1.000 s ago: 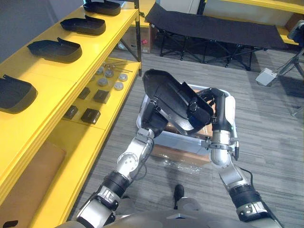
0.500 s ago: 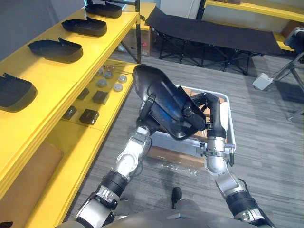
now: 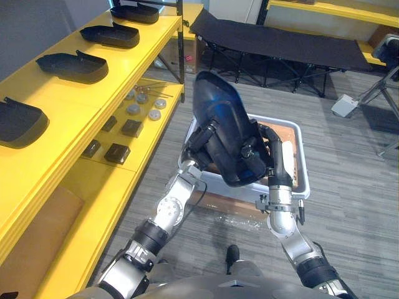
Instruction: Walk over and take three plastic housings, then place them on the shelf
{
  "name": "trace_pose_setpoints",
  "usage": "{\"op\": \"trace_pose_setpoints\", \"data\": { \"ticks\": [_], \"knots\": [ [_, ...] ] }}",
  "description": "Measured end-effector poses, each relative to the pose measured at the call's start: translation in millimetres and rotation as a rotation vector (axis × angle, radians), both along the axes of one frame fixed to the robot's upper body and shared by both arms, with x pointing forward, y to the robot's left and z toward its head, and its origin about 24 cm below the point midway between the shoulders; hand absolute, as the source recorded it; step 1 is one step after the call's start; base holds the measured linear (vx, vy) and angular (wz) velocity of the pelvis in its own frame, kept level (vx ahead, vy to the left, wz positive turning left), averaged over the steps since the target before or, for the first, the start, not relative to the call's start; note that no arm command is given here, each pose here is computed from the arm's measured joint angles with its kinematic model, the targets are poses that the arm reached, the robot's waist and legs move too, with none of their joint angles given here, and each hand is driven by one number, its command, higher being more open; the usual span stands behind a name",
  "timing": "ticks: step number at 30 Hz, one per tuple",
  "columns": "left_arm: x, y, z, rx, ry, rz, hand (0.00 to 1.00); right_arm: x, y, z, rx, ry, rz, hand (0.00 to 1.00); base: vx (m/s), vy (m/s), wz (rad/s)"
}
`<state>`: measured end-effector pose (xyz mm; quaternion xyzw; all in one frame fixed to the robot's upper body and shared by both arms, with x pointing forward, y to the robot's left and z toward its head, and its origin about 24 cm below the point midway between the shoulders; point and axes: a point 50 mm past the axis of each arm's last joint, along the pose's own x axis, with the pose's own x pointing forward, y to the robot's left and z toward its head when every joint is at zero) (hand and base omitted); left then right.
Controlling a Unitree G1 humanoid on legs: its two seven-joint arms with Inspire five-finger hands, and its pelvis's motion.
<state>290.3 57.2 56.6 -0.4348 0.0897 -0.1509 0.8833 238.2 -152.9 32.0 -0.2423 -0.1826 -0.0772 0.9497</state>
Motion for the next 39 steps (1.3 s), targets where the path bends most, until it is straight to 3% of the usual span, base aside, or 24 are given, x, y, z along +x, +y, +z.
{"op": "trace_pose_setpoints", "data": {
  "ticks": [7,16,21,26,30,39],
  "knots": [
    [1,7,14,0.336,-0.151,0.106,0.0,12,8,38,0.054,-0.114,0.077,1.0,0.0,0.0,0.0],
    [-9,62,12,0.663,-0.154,0.573,0.0,10,-8,43,0.164,-0.084,0.007,1.0,0.0,0.0,-0.02],
    [-22,73,39,0.68,-0.26,0.806,0.0,-9,-8,27,0.295,0.038,0.072,1.0,0.0,0.0,-0.01],
    [-33,79,58,0.63,-0.353,0.906,0.0,-21,-6,5,0.45,0.214,0.148,1.0,0.0,0.004,-0.08],
    [-46,87,58,0.611,-0.369,0.934,0.0,-33,-10,-9,0.511,0.292,0.126,1.0,0.01,0.013,-0.08],
    [-82,127,55,0.631,-0.348,1.029,0.0,-35,-13,-10,0.543,0.3,0.161,1.0,-0.01,-0.002,0.08]
  ]
}}
